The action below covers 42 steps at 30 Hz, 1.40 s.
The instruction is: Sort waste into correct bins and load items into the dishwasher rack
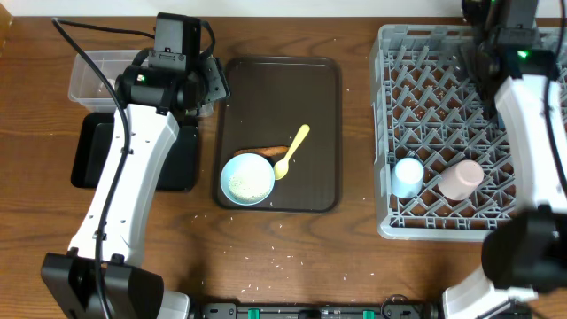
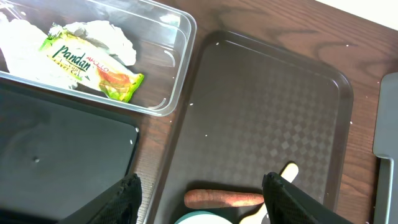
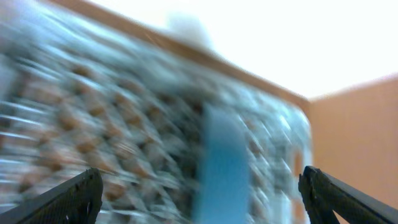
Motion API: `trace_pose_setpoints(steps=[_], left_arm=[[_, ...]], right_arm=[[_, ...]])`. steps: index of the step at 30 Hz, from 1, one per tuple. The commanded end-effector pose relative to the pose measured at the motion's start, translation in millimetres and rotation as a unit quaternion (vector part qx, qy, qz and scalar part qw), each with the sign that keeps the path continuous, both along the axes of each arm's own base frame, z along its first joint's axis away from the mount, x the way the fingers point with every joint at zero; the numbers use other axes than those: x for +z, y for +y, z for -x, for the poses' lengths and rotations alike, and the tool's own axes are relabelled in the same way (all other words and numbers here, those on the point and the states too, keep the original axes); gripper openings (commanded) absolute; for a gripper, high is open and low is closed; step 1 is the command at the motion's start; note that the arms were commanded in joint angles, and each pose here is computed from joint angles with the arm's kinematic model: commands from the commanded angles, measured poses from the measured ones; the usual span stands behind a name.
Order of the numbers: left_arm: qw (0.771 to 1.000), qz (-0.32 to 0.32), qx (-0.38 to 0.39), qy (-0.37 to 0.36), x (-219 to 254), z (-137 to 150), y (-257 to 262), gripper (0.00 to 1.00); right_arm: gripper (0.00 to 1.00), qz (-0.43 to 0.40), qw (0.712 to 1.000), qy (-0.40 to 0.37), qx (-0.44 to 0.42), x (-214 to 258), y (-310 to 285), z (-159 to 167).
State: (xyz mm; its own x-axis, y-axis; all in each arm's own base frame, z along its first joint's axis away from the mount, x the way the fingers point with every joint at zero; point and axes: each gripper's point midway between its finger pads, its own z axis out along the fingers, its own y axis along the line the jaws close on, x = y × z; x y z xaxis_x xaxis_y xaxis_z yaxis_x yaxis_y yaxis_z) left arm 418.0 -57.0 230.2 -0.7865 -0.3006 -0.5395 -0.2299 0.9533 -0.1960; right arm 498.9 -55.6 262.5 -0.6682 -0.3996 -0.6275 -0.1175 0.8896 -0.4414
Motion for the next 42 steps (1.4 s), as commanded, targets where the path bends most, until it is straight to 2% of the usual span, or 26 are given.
trace_pose_setpoints(steps=[1,4,7,12,14,16,19,22,26,29,37,42], left_arm=[[1.0,-0.004,0.007,0.002,-2,-1,3,0.65],[1.0,-0.005,0.007,0.009,-4,2,4,0.7],[1.0,-0.008,0.008,0.024,-8,7,6,0.7],[1.0,-0.008,0.015,0.025,-8,8,12,0.7],[0.999,-0.007,0.02,0.025,-8,7,16,0.7],[0.999,-0.004,0.021,0.032,-10,10,17,0.7],[0.998,0.017,-0.018,0.05,-13,17,4,0.69],[0.996,0.012,-0.044,0.075,-19,29,-2,0.69],[0.991,0.03,-0.066,0.115,-27,48,-14,0.68],[0.984,0.037,-0.094,0.148,-38,66,-33,0.68],[0.96,0.005,-0.203,0.195,-81,109,-103,0.68],[0.953,-0.041,-0.228,0.194,-113,120,-116,0.65]], right_arm=[[0.99,-0.174,0.972,-0.054,0.147,59,89,22],[0.99,-0.278,0.935,-0.038,0.216,78,133,50],[0.99,-0.361,0.9,0.003,0.244,77,163,70],[0.77,-0.435,0.871,0.112,0.201,26,206,87],[0.75,-0.443,0.862,0.151,0.194,1,227,95],[0.72,-0.425,0.867,0.181,0.186,-25,243,101],[0.74,-0.41,0.878,0.206,0.138,-52,253,103],[0.73,-0.401,0.878,0.219,0.141,-63,269,107],[0.75,-0.379,0.897,0.214,0.082,-76,259,101],[0.75,-0.384,0.9,0.198,0.05,-74,245,91],[0.75,-0.402,0.898,0.181,-0.007,-75,199,74],[0.74,-0.401,0.897,0.187,-0.021,-78,188,75]])
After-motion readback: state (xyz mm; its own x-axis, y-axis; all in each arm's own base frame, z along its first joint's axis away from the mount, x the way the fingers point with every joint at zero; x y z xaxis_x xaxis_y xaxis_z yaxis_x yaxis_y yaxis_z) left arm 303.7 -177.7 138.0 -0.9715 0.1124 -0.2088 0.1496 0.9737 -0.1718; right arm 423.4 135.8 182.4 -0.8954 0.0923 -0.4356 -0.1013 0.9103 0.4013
